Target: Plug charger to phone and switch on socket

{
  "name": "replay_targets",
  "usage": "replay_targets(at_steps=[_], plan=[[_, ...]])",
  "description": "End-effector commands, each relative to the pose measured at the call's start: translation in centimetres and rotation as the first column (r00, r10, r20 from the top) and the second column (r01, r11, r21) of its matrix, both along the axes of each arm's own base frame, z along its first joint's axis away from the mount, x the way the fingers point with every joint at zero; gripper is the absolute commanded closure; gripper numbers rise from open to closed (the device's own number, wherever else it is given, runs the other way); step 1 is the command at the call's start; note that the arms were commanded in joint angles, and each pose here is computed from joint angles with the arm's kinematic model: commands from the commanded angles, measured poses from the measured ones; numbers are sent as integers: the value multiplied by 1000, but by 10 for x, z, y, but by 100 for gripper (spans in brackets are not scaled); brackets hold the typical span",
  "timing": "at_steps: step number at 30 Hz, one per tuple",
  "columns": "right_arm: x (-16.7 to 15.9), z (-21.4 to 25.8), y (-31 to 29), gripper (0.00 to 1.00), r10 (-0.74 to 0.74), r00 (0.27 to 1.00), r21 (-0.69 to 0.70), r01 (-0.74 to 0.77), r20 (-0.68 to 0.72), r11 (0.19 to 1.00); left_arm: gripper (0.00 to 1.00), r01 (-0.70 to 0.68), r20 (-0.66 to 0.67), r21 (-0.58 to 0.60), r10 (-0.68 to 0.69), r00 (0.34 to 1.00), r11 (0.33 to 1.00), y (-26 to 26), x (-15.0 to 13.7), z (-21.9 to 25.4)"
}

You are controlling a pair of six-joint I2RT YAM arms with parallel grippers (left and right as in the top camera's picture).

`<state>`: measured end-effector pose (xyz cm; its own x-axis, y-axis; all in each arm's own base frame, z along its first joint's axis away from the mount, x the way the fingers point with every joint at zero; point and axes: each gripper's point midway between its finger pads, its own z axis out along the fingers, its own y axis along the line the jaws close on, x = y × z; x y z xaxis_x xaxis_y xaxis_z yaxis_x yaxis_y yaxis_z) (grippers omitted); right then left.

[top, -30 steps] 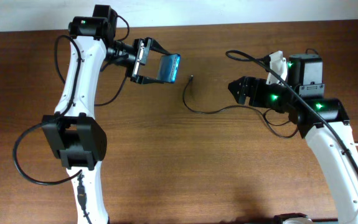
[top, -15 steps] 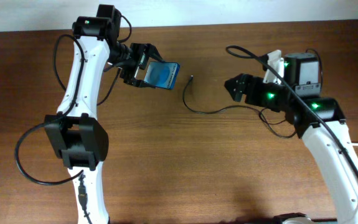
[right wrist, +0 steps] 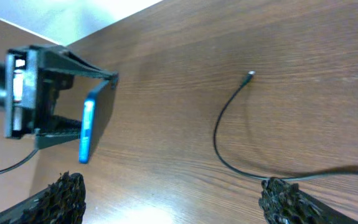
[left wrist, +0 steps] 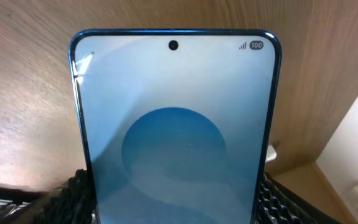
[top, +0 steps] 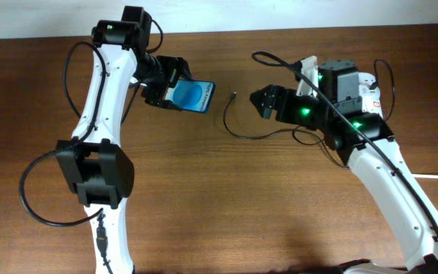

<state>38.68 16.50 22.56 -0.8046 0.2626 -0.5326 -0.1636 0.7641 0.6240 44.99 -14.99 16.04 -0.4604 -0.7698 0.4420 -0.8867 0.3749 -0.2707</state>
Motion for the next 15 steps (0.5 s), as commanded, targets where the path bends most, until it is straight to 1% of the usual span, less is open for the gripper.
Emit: replay_targets(at_steps=[1,3,7,11,13,15], plan=[[3,5,15,8,4,1000,26,-4,1,1000,100,-30,10,14,30,1000,999,2,3,6],[5,4,22,9,-4,1000,51,5,-16,999,100,-54,4,43,53,999,998,5,4,4],[8,9,33,9,16,1000,65,-17,22,998,100,-59,5,59,59,998,996,7,5,3],[9,12,42,14,22,999,83,-25,32,996,100,-62,6,85,61,998,995,11,4,1],[10,5,48,15,12,1000,74,-14,16,997,100,-61,-7,88,62,998,994,11,1,0],[12,-3,61,15,32,999,86,-33,4,996,100,-55,-17,90,57,998,994,12,-1,0]])
